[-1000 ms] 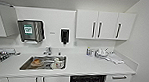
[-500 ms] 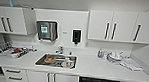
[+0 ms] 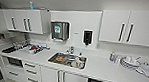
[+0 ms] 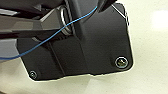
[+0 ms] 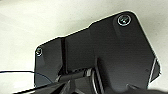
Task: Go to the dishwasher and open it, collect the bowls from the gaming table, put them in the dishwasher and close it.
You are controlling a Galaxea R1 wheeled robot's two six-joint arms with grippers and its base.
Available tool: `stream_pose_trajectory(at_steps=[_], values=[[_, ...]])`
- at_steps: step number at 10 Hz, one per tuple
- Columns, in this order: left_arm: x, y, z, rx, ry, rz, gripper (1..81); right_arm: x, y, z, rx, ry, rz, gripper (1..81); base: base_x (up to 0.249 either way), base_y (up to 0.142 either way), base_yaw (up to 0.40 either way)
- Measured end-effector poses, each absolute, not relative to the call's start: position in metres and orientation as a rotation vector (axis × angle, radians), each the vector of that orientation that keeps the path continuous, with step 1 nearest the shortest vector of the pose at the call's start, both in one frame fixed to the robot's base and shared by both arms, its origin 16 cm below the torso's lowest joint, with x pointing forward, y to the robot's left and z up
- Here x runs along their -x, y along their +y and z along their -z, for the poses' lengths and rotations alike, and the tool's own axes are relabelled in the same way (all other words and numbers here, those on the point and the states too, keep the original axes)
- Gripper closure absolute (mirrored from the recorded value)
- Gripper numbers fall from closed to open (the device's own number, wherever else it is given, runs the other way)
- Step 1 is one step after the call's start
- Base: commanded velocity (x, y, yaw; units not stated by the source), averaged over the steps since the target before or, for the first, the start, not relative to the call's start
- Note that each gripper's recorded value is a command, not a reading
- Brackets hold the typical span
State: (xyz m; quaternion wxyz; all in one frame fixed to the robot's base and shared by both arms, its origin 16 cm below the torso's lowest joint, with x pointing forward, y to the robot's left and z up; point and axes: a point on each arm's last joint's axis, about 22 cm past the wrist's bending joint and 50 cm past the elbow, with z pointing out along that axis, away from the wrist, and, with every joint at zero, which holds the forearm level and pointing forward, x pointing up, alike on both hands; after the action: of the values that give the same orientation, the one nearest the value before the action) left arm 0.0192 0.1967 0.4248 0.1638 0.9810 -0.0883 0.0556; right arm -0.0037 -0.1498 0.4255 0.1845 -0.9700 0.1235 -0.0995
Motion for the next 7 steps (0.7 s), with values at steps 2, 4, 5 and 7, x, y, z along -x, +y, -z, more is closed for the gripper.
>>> stream_pose_trajectory(at_steps=[2, 4, 5, 7], values=[[-0.0194, 0.1973, -0.4249, -2.796, -0.272, -0.163, 1.0, 0.0040, -0.1492, -0.4255, 2.734, 0.346, 0.280, 1.0, 0.000, 0.000, 0.356], [-0.0225, 0.1980, -0.4250, -2.797, -0.276, -0.173, 1.0, 0.0041, -0.1492, -0.4255, 2.734, 0.343, 0.280, 1.0, 0.000, 0.000, 0.357], [-0.0231, 0.1983, -0.4250, -2.797, -0.279, -0.175, 1.0, 0.0043, -0.1493, -0.4254, 2.735, 0.343, 0.280, 1.0, 0.000, 0.000, 0.356], [-0.0229, 0.2001, -0.4246, -2.801, -0.279, -0.175, 1.0, 0.0044, -0.1513, -0.4252, 2.737, 0.343, 0.280, 1.0, 0.000, 0.000, 0.357]])
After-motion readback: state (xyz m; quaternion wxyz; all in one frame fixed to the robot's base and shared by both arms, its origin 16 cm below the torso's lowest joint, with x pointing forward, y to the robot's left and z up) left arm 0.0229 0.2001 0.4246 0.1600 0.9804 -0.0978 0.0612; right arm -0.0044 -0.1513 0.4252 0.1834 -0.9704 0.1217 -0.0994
